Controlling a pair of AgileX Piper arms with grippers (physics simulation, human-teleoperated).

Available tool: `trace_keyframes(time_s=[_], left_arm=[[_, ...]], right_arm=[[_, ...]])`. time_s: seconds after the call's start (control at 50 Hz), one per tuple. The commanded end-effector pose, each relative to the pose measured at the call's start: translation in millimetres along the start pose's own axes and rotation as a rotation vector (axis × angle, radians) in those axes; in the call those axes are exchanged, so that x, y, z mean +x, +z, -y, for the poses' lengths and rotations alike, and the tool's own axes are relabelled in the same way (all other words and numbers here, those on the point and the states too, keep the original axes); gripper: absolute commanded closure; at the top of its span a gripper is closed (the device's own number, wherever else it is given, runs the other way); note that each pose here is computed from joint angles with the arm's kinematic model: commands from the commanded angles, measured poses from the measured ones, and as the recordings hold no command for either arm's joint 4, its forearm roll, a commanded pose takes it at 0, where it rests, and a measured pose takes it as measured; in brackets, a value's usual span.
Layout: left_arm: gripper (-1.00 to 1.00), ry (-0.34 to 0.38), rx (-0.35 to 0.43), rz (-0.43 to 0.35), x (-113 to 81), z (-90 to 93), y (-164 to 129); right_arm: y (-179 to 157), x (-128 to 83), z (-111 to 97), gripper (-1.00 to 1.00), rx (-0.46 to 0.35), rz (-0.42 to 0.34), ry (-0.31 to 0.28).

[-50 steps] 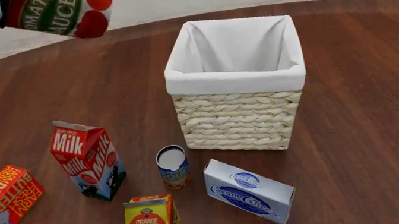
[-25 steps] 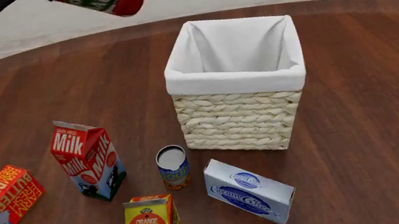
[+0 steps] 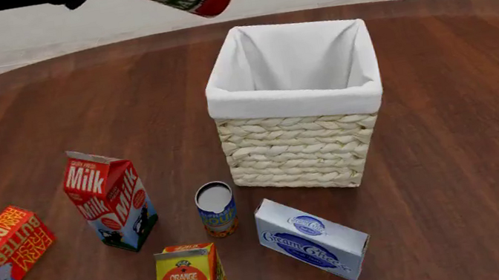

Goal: Pick up the tomato sauce, and put it in the basket.

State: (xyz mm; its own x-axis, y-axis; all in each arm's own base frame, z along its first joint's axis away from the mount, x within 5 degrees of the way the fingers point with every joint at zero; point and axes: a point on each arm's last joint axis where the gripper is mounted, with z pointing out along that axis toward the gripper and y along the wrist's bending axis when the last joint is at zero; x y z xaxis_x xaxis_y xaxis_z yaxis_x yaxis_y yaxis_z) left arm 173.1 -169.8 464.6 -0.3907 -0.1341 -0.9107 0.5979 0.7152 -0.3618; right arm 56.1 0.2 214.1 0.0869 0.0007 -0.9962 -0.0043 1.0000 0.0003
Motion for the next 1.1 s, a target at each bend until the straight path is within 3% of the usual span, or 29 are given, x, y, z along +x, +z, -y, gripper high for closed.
trace_keyframes(time_s=[0.02,0.3,0.66,1.1], left_arm=[[1.00,0.025,-0.004,-0.006,0.9,-1.1,24.0],[1.00,0.038,-0.021,-0.012,11.8,-9.9,54.1],[1.00,0.042,-0.047,-0.022,11.4,-17.6,83.8],[1.00,0.040,-0.094,-0.084,34.3,-37.7,129.7]], right_arm=[[0.1,-0.1,0.2,-1.00,0.004,-0.001,-0.002],[0.1,-0.1,0.2,-1.00,0.004,-0.001,-0.002],[0.1,-0.1,0.2,-1.00,0.004,-0.001,-0.002],[0.1,-0.1,0.2,-1.00,0.004,-0.001,-0.002]])
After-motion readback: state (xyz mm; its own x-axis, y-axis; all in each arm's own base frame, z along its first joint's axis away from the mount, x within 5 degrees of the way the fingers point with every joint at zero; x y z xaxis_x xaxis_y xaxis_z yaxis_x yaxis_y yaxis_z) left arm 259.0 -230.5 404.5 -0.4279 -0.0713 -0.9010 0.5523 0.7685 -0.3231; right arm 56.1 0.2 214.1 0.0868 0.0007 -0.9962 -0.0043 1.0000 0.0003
